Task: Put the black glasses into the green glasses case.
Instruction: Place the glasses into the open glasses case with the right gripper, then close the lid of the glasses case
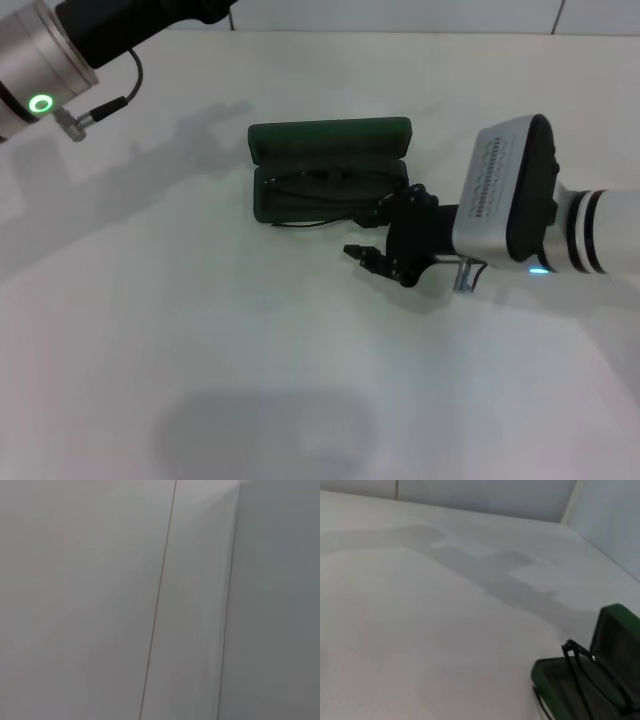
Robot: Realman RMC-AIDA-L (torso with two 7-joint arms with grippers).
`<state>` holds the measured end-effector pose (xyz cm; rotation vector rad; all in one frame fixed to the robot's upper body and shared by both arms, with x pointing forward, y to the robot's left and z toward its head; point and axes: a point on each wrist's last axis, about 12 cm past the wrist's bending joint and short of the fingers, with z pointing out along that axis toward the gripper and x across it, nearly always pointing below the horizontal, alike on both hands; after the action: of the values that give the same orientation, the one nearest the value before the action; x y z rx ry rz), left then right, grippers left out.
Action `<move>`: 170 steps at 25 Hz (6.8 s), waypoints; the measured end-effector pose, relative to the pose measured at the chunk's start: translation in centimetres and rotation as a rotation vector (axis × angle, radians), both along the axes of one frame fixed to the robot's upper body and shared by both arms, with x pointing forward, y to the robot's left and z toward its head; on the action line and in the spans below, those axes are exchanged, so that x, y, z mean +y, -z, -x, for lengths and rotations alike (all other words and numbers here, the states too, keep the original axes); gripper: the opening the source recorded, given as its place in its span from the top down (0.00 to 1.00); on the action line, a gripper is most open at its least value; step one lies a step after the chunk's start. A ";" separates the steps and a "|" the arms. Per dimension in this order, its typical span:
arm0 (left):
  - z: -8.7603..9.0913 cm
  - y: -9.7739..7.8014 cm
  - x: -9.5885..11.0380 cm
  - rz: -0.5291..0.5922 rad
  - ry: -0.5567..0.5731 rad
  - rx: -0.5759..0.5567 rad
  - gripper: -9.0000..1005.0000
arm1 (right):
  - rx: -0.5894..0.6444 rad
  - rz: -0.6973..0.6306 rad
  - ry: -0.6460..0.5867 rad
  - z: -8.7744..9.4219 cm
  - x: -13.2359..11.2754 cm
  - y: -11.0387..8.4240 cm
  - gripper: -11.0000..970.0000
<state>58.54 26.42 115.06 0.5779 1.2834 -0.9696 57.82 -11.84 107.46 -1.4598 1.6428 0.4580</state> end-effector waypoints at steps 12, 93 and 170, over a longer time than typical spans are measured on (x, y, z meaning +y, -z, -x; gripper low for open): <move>0.8 1.5 -0.1 -0.030 -0.062 -0.029 0.46 | 0.318 -0.125 0.061 -2.7 -2.2 -1.4 0.65; 0.7 1.1 -0.6 -0.085 -0.036 -0.103 0.46 | -0.118 0.005 0.129 -4.6 2.1 -3.8 0.58; -1.8 2.0 -2.3 -0.199 -0.107 -0.049 0.12 | -0.509 0.240 0.045 -0.7 3.8 -0.4 0.62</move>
<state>60.36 24.12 113.03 0.6749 1.3615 -0.7400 58.57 -8.01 107.83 -1.5504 1.3435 -0.1404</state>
